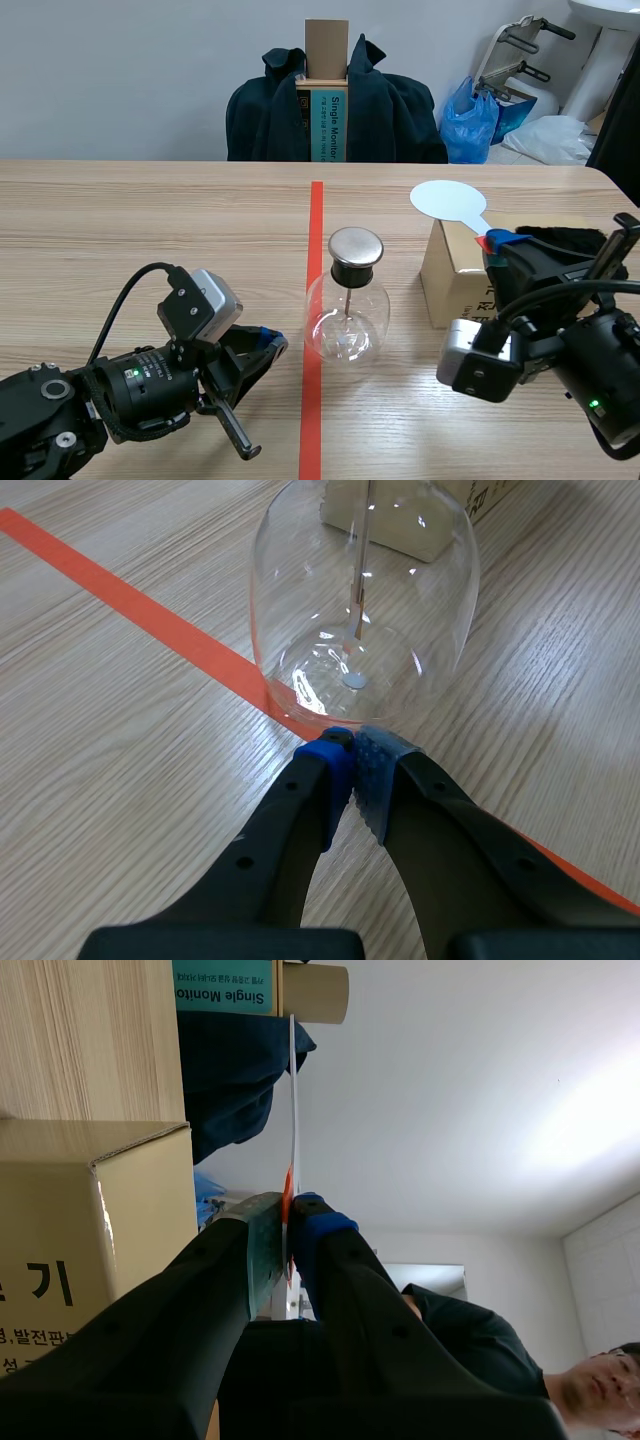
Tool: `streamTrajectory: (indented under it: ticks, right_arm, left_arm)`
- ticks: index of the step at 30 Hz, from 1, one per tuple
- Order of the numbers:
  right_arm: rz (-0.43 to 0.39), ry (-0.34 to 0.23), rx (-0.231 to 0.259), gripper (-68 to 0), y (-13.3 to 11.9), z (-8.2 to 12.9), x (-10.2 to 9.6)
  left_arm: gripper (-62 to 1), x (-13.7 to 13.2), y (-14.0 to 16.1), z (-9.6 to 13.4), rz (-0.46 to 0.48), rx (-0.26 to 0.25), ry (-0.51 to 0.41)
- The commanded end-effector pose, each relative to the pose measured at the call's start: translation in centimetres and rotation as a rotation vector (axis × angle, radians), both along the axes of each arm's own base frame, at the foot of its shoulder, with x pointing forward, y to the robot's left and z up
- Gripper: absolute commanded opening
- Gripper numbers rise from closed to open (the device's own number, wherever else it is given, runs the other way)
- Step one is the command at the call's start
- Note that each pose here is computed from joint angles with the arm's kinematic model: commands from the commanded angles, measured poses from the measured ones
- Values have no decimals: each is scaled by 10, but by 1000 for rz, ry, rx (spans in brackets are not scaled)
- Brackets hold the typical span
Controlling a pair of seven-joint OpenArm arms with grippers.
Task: Do the electroscope experiment.
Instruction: 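Move the plate toward and away from the electroscope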
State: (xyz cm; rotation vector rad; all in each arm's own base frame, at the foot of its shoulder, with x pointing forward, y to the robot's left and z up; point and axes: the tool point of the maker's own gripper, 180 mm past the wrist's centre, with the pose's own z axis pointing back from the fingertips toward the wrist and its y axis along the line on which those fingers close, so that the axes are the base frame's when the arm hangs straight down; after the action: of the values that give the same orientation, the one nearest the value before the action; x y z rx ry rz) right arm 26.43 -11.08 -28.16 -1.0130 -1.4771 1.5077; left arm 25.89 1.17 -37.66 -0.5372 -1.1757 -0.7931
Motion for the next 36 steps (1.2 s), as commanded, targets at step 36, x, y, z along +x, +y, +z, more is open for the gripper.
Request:
streamTrajectory:
  ticks: [36]
  right_arm:
    - [376, -19, -14, -667, 53, 6, -34]
  left_arm:
    - [-583, 5, -7, 13, -6, -33, -33]
